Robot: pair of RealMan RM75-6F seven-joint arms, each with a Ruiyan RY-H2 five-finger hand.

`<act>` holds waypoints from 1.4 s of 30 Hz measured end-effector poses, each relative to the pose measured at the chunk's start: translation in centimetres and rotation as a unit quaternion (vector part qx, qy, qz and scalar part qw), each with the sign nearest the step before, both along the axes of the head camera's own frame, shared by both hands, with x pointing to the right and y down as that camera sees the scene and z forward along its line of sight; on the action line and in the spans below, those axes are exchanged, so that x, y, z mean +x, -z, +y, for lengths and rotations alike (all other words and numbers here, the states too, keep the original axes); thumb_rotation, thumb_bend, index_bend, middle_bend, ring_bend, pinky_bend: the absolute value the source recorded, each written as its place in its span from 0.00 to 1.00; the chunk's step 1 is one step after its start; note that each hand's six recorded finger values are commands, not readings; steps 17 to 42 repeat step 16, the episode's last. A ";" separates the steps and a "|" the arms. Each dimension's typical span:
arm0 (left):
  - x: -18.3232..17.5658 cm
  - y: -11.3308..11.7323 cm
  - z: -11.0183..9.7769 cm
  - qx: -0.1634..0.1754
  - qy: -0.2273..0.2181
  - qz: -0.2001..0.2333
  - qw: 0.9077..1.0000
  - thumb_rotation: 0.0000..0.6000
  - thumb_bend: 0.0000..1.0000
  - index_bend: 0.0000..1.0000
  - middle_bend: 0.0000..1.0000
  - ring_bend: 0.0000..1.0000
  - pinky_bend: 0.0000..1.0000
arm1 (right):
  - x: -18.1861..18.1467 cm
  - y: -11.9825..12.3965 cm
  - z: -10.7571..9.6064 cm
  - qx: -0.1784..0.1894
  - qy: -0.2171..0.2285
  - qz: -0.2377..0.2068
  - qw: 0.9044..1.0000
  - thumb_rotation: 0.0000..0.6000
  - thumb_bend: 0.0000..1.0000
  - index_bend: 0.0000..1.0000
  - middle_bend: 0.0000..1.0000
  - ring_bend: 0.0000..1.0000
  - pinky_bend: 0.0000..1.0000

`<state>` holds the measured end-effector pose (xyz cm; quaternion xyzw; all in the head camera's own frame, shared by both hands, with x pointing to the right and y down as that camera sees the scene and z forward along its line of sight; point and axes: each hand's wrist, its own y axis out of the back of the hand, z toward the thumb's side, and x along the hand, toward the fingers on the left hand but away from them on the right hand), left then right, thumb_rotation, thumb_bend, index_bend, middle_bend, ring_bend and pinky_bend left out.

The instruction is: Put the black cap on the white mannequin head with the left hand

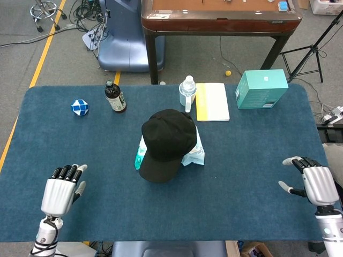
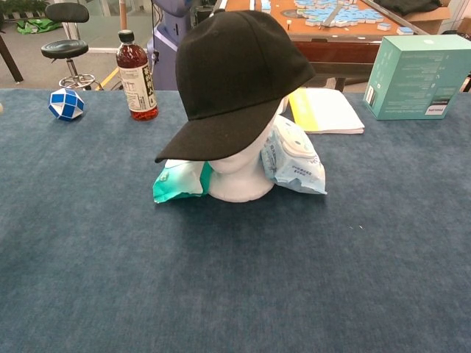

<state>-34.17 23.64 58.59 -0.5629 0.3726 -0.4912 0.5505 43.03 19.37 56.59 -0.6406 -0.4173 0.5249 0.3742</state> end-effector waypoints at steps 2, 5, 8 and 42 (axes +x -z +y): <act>-1.0 0.4 0.1 -0.019 0.001 -0.008 1.000 1.00 0.23 0.41 0.49 0.43 0.49 | -0.1 -0.1 0.0 0.000 0.001 0.002 1.000 1.00 0.10 0.40 0.43 0.36 0.43; -2.1 0.7 0.3 -0.037 0.011 -0.005 0.999 1.00 0.23 0.46 0.54 0.46 0.51 | -0.2 -0.1 0.1 0.000 0.002 0.004 1.000 1.00 0.10 0.40 0.43 0.36 0.43; -3.1 0.8 0.7 -0.054 0.023 0.005 0.998 1.00 0.23 0.49 0.58 0.49 0.53 | -0.2 -0.1 0.1 0.001 0.001 0.006 1.000 1.00 0.10 0.40 0.43 0.36 0.43; -6.7 -0.2 0.4 -0.080 0.064 -0.027 0.994 1.00 0.23 0.51 0.60 0.50 0.57 | 0.3 -0.2 0.3 0.002 -0.010 0.014 1.000 1.00 0.10 0.40 0.43 0.36 0.43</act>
